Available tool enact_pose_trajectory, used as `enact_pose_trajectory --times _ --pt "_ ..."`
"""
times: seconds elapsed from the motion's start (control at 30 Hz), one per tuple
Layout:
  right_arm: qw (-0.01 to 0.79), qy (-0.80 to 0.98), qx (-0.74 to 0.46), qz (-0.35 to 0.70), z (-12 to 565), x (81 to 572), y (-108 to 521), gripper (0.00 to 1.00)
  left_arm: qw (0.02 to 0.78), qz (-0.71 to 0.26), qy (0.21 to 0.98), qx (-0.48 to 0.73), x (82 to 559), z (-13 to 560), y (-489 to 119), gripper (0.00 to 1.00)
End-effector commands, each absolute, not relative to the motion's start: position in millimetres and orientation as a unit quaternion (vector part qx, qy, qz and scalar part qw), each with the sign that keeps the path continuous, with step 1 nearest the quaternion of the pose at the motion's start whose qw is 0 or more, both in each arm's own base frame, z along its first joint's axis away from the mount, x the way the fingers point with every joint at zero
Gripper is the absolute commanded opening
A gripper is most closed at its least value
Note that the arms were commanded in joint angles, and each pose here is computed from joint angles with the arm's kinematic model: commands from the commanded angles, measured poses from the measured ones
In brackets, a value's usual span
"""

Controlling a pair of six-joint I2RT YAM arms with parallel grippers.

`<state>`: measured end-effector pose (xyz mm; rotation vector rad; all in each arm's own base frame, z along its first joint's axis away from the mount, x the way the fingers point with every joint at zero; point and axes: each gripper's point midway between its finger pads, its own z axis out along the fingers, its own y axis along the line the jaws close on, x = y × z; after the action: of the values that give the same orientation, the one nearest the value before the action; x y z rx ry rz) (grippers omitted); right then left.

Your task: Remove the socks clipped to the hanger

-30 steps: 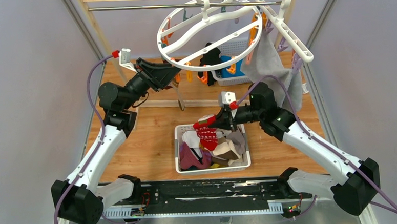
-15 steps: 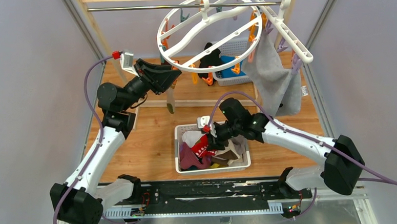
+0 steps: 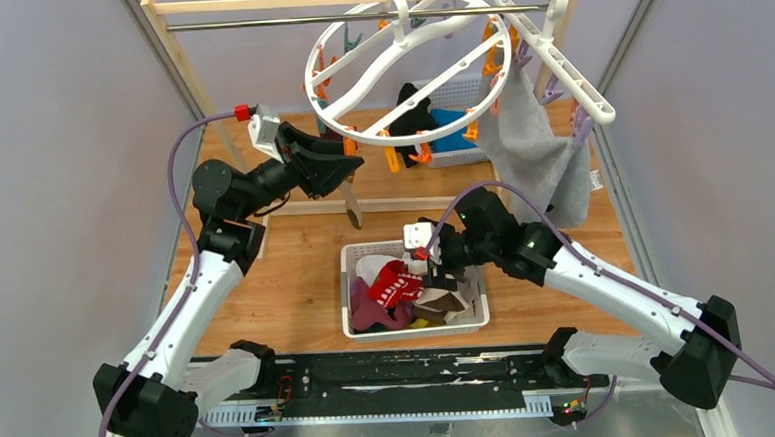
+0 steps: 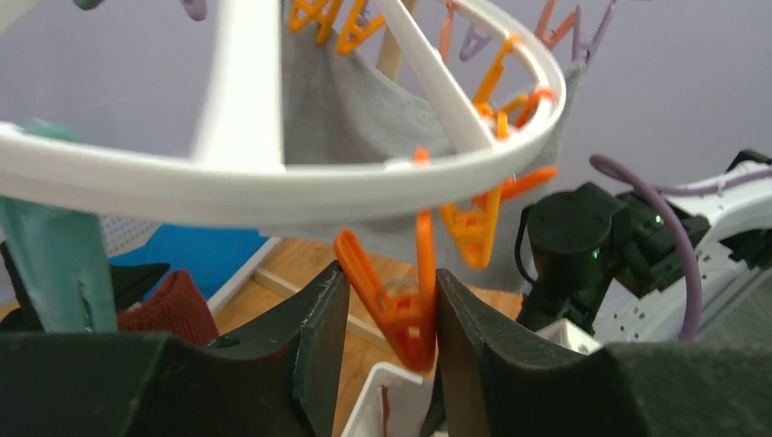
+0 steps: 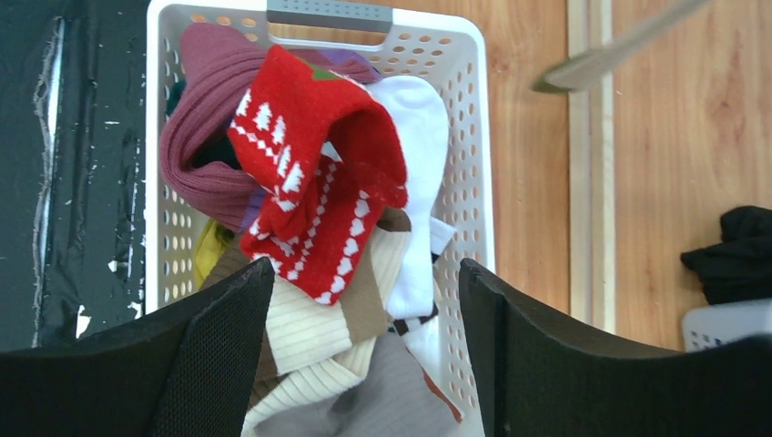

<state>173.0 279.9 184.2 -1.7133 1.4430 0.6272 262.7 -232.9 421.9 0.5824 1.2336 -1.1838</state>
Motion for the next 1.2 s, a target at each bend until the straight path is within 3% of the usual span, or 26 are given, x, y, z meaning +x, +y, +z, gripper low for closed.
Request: enact_pose_trajectory --times 0.0,0.23,0.5,0.7,0.87,1.17 --pt "0.402 0.575 -0.676 0.228 184 178 265 0.74 0.598 -0.502 0.539 0.316 242 412 -237 0.45" --pt "0.398 0.578 -0.674 0.230 179 178 262 0.74 0.597 -0.431 0.576 0.356 242 397 -228 0.64" --pt "0.402 0.577 -0.673 0.230 176 175 257 0.73 0.623 -0.164 0.665 0.378 264 373 -155 0.78" --pt "0.408 0.570 -0.674 0.233 177 172 257 0.73 0.616 -0.055 0.704 0.348 279 354 -110 0.85" --pt "0.407 0.568 -0.675 0.237 175 170 257 0.73 0.641 -0.052 0.692 0.328 309 360 -106 0.87" --pt "0.412 0.567 -0.674 0.233 173 168 251 0.73 0.687 -0.170 0.640 0.300 348 401 -133 0.90"
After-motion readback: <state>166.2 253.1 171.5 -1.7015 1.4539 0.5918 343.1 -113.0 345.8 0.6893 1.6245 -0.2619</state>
